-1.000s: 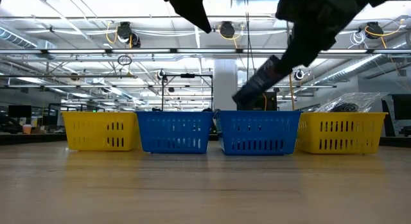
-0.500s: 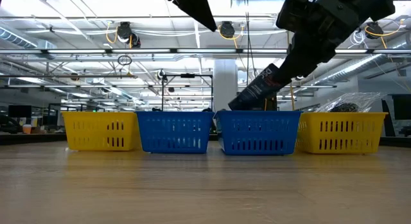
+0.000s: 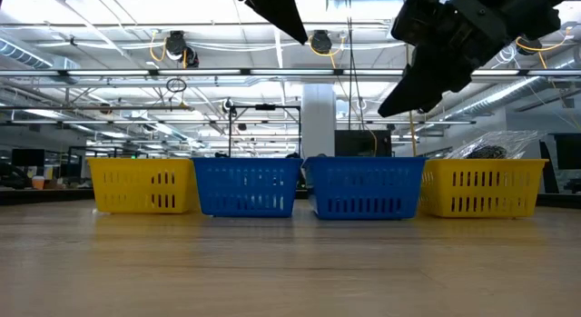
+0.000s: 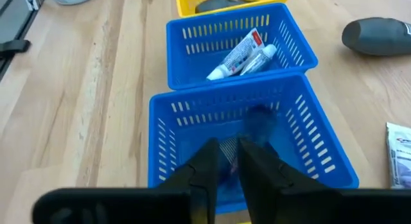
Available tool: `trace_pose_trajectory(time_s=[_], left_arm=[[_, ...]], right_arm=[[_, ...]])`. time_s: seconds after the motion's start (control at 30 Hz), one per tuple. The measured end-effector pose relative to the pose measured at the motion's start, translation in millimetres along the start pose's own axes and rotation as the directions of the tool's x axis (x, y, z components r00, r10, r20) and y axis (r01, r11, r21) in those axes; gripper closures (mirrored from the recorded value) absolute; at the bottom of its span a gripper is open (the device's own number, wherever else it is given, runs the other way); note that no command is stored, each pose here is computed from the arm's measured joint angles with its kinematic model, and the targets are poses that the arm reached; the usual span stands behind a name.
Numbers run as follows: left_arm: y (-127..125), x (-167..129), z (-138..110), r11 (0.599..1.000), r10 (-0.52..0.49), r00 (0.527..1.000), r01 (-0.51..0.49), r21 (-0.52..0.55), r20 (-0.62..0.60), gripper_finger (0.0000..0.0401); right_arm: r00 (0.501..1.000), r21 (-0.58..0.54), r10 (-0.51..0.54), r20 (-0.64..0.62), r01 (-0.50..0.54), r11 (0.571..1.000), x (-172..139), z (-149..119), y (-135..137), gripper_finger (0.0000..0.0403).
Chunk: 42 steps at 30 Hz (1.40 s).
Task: Pick & Place Travel size toiletries
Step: Put the blue shaving cream into the right blue basket, then put the white toothpaste into the left blue basket
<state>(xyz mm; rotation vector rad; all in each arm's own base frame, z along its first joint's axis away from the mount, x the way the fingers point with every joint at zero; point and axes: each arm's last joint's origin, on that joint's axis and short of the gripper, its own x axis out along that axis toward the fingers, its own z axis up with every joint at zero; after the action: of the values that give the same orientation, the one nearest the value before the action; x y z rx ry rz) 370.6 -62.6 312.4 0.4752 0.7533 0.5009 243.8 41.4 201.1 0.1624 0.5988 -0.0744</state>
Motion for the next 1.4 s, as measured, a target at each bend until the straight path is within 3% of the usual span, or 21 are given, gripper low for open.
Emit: trace_pose_trajectory(time_s=[0.23, 0.4, 0.6, 0.77, 0.93, 1.17, 1.4], left_arm=[[0, 0, 0, 1.0, 0.0, 1.0, 0.0, -0.004, 0.0, 0.01], [0, 0, 0, 1.0, -0.001, 1.0, 0.001, -0.007, 0.001, 0.01], [0, 0, 0, 1.0, -0.001, 1.0, 0.001, -0.008, 0.002, 0.01], [0, 0, 1, 1.0, 0.0, 1.0, 0.0, -0.014, 0.008, 0.01], [0, 0, 1, 1.0, 0.0, 1.0, 0.0, -0.016, 0.01, 0.01], [0, 0, 3, 1.0, 0.001, 1.0, 0.0, -0.03, 0.024, 0.01], [0, 0, 4, 0.999, -0.021, 0.999, 0.022, -0.036, 0.034, 0.01]], right_arm=[[0.998, -0.04, -0.01, 0.061, 0.013, 0.999, 1, 7, -5, 0.0322], [0.994, 0.023, -0.089, 0.062, 0.087, 0.996, 2, 12, -27, 0.032], [0.987, 0.14, -0.152, -0.058, 0.159, 0.977, 2, 7, -65, 0.033], [0.972, 0.176, -0.204, -0.118, 0.222, 0.959, -1, 3, -90, 0.0334], [0.979, 0.236, -0.154, -0.133, 0.183, 0.954, -2, 2, -107, 0.0328], [0.967, 0.254, -0.173, -0.185, 0.217, 0.942, -3, 5, -125, 0.0324], [0.948, 0.228, -0.156, -0.279, 0.223, 0.948, 17, 15, -134, 0.0323]])
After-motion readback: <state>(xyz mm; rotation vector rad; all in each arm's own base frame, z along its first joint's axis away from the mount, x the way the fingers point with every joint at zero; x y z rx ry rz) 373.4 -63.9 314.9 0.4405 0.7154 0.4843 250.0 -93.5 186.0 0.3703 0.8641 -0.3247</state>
